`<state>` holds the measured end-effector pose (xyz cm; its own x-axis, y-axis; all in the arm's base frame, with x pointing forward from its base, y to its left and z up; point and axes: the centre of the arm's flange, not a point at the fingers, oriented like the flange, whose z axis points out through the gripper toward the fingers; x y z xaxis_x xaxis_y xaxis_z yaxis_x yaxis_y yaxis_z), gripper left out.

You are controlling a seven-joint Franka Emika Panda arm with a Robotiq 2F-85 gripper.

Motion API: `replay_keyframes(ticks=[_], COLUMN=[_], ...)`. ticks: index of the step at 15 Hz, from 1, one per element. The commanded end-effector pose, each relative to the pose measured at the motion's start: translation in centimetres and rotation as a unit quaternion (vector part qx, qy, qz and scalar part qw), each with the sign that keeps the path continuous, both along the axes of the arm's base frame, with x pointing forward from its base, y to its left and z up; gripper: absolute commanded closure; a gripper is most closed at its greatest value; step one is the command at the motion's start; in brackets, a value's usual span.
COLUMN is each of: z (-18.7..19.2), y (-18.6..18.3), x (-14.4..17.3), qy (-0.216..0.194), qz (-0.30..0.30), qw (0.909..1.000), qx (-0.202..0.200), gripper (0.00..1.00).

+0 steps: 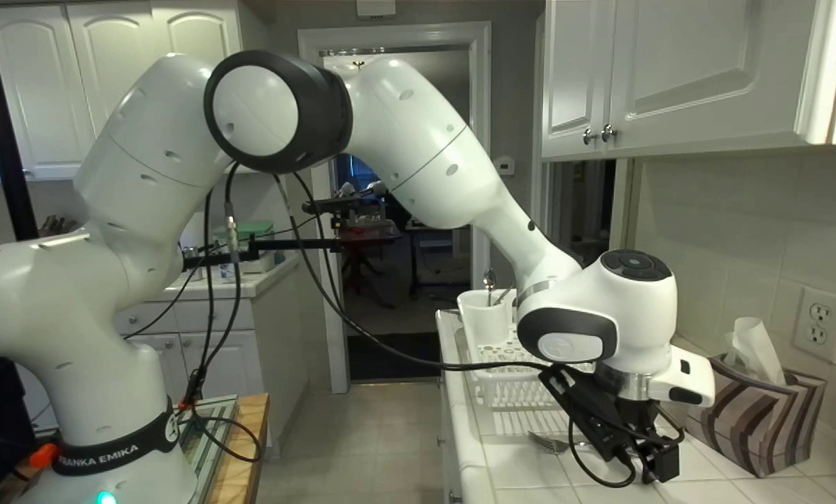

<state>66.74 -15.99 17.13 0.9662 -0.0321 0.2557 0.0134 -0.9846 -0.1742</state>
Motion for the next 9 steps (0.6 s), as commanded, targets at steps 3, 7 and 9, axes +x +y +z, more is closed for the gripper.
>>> replay_keyframes(ticks=[3,7,9], z=[-0.01,0.13,0.24], y=[0.16,-0.08,-0.26], x=[0.69,0.75,0.73], qy=[0.008,0.012,0.016], qz=[-0.015,-0.021,-0.023], qw=[0.9997,0.9993,0.999], qx=[-0.02,-0.029,-0.036], gripper=[0.0,0.41,0.56])
